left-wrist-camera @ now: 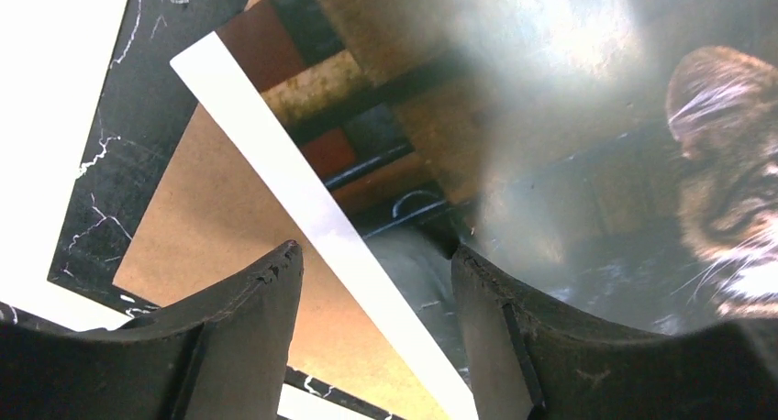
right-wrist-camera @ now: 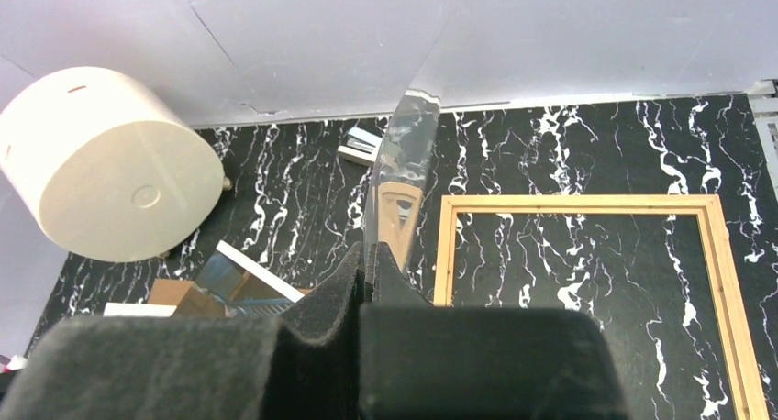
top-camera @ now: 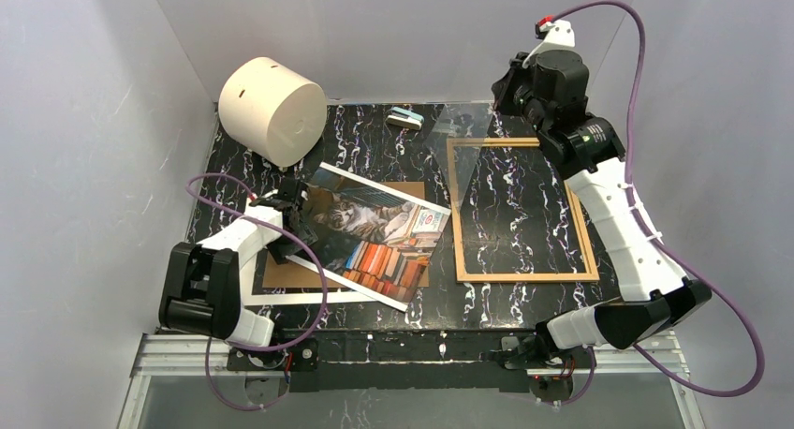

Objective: Put the photo into the frame
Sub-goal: Move the photo frame item to the center of the board, then move the photo frame to the center of the board.

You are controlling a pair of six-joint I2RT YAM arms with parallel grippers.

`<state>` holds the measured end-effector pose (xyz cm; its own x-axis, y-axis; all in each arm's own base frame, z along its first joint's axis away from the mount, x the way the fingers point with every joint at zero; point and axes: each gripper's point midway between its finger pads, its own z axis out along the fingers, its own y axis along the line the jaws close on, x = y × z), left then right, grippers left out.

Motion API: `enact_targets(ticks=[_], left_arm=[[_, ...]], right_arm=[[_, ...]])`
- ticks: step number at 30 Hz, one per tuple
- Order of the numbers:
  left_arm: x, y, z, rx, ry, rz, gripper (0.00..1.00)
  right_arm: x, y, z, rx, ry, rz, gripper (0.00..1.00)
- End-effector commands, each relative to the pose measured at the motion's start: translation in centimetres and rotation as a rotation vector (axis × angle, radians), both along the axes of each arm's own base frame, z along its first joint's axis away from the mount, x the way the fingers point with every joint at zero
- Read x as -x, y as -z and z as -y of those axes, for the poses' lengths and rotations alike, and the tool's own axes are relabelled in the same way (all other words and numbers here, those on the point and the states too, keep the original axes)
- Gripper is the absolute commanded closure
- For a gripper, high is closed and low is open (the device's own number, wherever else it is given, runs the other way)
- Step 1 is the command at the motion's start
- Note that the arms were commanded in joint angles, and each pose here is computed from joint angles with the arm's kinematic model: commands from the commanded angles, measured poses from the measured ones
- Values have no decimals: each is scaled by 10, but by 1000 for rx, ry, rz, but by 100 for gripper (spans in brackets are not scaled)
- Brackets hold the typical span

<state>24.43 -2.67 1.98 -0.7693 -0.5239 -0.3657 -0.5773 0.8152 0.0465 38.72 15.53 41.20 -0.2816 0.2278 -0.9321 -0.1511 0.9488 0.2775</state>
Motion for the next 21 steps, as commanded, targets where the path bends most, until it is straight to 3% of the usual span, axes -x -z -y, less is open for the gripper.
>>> enact_targets(ticks=[1,5,9,13,21], left_arm=[[-3,-20,18,103,81,5,40],[-48,-64,76,371,244,162,34],[-75,-107,138,536,407,289,26],[-71,-111,216,577,588,310,20],[-59,-86,334,570,816,252,22]], right_arm=[[4,-57,0,-91,5,137,99],[0,-67,4,-126,43,164,99],[-6,-79,14,-132,111,205,99],[-7,-89,31,-136,197,246,99],[24,-101,71,-142,338,307,99]])
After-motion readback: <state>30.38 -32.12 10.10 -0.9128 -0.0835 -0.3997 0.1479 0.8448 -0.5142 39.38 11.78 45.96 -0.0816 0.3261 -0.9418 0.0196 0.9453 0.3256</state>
